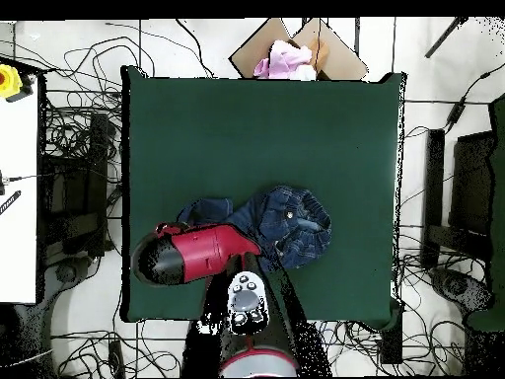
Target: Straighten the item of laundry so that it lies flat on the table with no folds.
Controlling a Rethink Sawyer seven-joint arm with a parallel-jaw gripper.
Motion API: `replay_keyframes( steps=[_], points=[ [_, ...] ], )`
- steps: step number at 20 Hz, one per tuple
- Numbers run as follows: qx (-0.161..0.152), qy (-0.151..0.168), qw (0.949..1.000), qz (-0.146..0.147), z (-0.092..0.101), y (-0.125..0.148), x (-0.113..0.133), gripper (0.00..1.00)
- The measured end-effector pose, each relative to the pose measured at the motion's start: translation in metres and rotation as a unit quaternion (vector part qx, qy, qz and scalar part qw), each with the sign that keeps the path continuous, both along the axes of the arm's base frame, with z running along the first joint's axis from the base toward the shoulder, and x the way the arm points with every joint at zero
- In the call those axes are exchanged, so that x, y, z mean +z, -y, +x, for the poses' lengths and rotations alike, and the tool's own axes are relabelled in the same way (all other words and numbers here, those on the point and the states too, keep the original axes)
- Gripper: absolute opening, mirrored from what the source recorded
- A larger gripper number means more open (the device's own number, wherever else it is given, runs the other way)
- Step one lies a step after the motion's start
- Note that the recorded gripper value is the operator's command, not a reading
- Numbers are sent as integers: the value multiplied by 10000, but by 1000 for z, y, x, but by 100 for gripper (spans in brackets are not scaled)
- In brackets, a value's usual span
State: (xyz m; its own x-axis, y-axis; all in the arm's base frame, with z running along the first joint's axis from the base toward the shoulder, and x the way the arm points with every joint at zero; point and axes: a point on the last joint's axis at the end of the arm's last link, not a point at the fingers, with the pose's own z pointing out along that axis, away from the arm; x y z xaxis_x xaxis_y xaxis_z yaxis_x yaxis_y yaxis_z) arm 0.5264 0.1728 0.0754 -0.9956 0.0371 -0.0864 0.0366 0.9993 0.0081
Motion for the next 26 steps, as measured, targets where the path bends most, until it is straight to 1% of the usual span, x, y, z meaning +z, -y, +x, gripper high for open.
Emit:
replay_keyframes(
  steps=[3,5,8,9,13,14,15,18,22,26],
  points=[
    [39,174,9995,-261,14,11,-1,100],
    [39,232,9990,-385,19,19,-4,100],
    [68,413,9968,-686,30,41,-13,100],
    [93,514,9952,-833,35,53,-20,100],
    [130,683,9908,-1165,42,86,-36,100],
    [133,689,9903,-1197,42,90,-37,100],
    [133,681,9891,-1300,42,101,-42,100],
    [110,595,9877,-1445,37,119,-50,100],
    [94,388,9860,-1617,23,142,-64,100],
    [180,299,9846,-1712,12,152,-75,100]
  ],
)
